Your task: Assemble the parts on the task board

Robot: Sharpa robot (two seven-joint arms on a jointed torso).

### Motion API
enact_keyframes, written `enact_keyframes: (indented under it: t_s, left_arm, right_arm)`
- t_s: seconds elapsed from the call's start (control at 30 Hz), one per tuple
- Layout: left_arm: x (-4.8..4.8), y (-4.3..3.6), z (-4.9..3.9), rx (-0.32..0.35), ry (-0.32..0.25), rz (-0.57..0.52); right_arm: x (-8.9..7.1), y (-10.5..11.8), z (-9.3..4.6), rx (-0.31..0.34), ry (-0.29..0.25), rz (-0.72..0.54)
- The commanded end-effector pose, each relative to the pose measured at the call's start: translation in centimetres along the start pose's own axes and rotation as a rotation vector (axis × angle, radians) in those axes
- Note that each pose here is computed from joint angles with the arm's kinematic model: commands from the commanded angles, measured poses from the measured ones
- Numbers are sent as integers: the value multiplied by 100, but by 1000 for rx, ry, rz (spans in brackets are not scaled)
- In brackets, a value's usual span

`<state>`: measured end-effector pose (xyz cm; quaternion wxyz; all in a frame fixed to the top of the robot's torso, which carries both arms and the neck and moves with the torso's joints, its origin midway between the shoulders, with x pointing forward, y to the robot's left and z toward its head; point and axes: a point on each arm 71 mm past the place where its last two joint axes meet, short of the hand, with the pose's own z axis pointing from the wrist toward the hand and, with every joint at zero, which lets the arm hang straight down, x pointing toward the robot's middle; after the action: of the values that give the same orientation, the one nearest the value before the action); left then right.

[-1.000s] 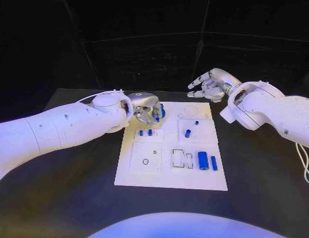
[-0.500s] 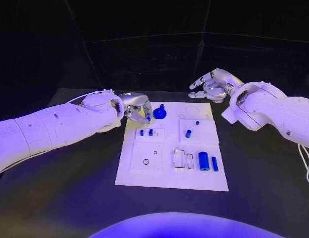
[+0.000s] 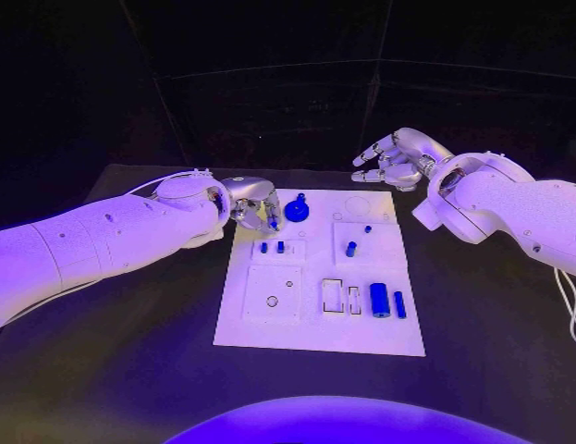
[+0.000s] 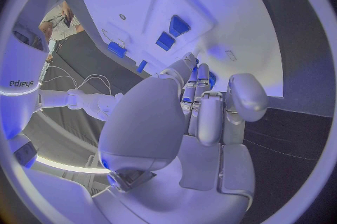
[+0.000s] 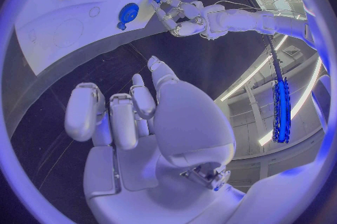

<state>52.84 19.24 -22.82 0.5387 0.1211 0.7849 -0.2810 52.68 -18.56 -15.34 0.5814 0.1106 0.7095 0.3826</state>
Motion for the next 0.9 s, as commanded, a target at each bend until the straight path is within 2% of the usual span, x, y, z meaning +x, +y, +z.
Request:
enact_keyframes:
  t_s: [0.03,0.9]
  left_arm:
    - [17,-8,16,-4,18,-10]
    - [44,-6,80,-20,18,-11]
  right_arm:
    - [1,23,5,-13,4,-2]
    - [9,31,12,-15,5,-1]
